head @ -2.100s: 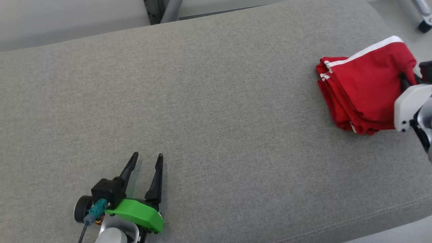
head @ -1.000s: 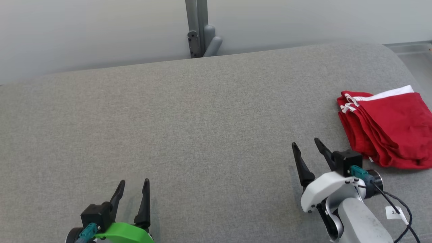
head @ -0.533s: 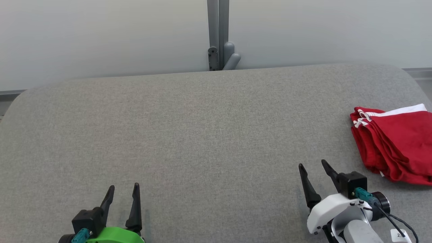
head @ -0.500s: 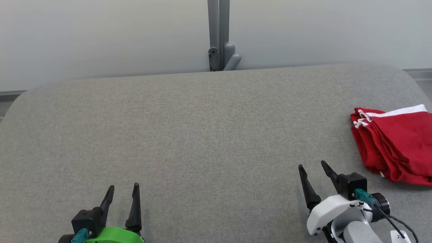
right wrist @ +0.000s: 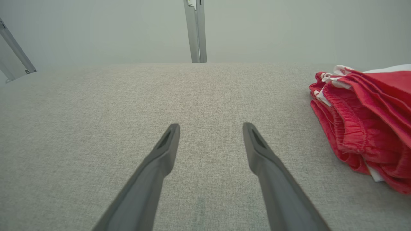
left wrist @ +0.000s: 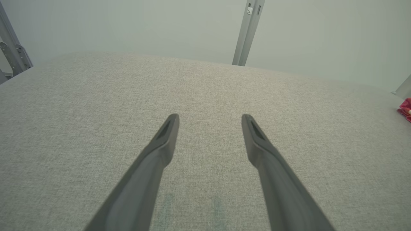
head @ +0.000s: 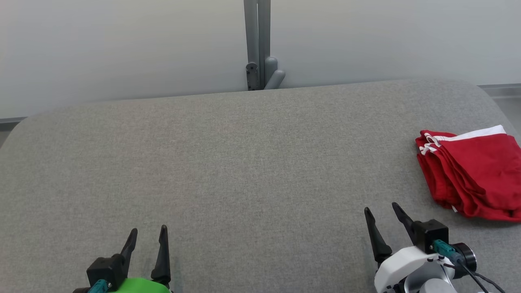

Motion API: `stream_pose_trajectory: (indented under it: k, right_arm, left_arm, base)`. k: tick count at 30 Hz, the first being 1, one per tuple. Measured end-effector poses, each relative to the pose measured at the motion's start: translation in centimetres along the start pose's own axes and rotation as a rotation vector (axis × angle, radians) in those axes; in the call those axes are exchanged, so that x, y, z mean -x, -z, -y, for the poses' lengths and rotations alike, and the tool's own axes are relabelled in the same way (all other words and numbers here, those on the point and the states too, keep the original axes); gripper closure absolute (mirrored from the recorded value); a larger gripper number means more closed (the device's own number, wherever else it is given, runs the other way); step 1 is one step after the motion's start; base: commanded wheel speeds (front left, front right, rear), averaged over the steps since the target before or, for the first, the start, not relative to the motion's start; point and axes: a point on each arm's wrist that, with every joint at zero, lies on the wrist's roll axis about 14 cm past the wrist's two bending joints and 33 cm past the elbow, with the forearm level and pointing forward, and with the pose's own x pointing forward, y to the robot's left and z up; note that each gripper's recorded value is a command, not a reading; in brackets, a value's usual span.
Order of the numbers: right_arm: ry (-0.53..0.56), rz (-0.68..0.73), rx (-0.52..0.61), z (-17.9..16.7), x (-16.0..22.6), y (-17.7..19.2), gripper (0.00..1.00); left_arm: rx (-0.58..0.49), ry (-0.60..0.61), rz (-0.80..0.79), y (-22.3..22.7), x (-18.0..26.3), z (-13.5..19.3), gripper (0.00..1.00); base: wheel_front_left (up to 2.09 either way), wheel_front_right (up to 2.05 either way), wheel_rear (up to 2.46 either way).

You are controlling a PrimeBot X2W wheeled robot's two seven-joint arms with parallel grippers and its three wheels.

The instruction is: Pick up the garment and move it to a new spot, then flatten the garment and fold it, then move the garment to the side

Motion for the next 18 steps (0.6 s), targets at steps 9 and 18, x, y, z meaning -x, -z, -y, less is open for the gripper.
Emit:
stream_pose_trajectory:
  k: [9, 18]
  right_arm:
    - [0.014, 0.001, 0.015, 0.5, 0.5, 0.1, 0.0]
    - [0.03, 0.032, -0.021, 0.8, 0.5, -0.8, 0.0]
  left_arm:
    - [0.001, 0.007, -0.024, 0.8, 0.0, 0.4, 0.0]
    - [0.0, 0.012, -0.039, 1.2, -0.2, 0.6, 0.0]
  base:
    - [0.0, 0.0, 0.0]
    - [0.0, 0.0, 0.0]
